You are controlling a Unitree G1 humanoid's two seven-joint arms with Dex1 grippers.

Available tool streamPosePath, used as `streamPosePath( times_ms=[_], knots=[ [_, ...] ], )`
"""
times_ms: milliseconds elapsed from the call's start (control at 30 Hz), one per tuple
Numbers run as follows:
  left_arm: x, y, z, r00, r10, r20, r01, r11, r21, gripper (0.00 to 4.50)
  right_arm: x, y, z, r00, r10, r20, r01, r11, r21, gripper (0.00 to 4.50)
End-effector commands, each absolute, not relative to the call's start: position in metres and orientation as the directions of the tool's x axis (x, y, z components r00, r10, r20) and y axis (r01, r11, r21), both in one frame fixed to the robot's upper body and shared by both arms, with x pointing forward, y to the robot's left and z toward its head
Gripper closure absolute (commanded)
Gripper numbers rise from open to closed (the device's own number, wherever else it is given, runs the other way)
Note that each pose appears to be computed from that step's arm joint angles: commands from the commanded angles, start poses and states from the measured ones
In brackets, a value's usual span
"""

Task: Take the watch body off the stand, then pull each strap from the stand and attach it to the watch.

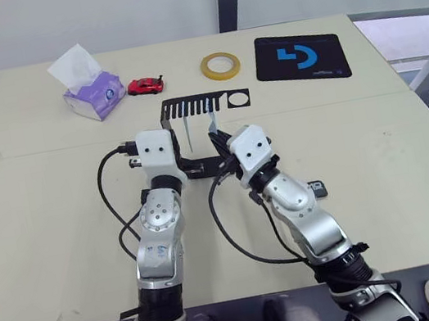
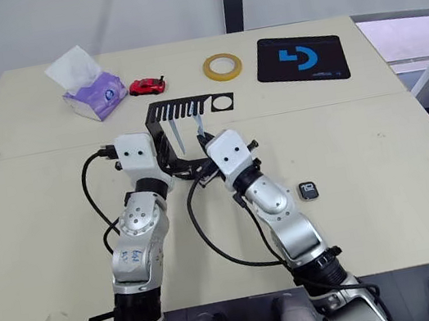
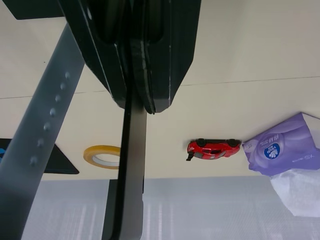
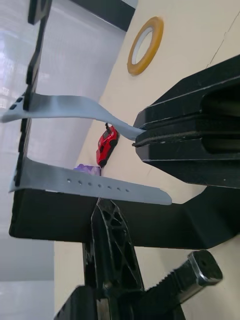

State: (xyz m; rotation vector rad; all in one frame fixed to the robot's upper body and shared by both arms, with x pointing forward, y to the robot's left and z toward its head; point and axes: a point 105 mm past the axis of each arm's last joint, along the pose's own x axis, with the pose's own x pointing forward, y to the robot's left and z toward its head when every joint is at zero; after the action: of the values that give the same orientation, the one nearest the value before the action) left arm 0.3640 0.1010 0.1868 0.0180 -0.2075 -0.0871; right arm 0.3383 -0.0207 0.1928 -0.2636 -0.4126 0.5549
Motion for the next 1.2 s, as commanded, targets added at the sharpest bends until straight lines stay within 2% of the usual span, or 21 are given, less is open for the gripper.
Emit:
streamPosePath(
  times_ms=[33,267,633,967,1200],
  knots=[
    [0.361,0.102,0.189,0.974,-0.083,0.210,0.078,0.996,0.031,4.50,0.323,-0.017,0.208,0.719,0.591,0.365,-0.446,0.796,-0.410,4.47],
    [0.361,0.102,0.187,0.975,-0.086,0.204,0.081,0.996,0.030,4.50,0.316,-0.018,0.203,0.706,0.614,0.354,-0.422,0.765,-0.486,4.47],
    [0.361,0.103,0.185,0.977,-0.087,0.193,0.085,0.996,0.021,4.50,0.309,-0.020,0.194,0.699,0.633,0.333,-0.438,0.747,-0.499,4.47],
    [0.360,0.097,0.185,0.973,-0.130,0.191,0.126,0.991,0.032,4.50,0.299,-0.025,0.189,0.693,0.643,0.324,-0.452,0.739,-0.500,4.47],
    [0.361,0.093,0.183,0.969,-0.169,0.178,0.165,0.986,0.039,4.50,0.294,-0.044,0.193,0.694,0.640,0.330,-0.440,0.740,-0.509,4.47]
  ],
)
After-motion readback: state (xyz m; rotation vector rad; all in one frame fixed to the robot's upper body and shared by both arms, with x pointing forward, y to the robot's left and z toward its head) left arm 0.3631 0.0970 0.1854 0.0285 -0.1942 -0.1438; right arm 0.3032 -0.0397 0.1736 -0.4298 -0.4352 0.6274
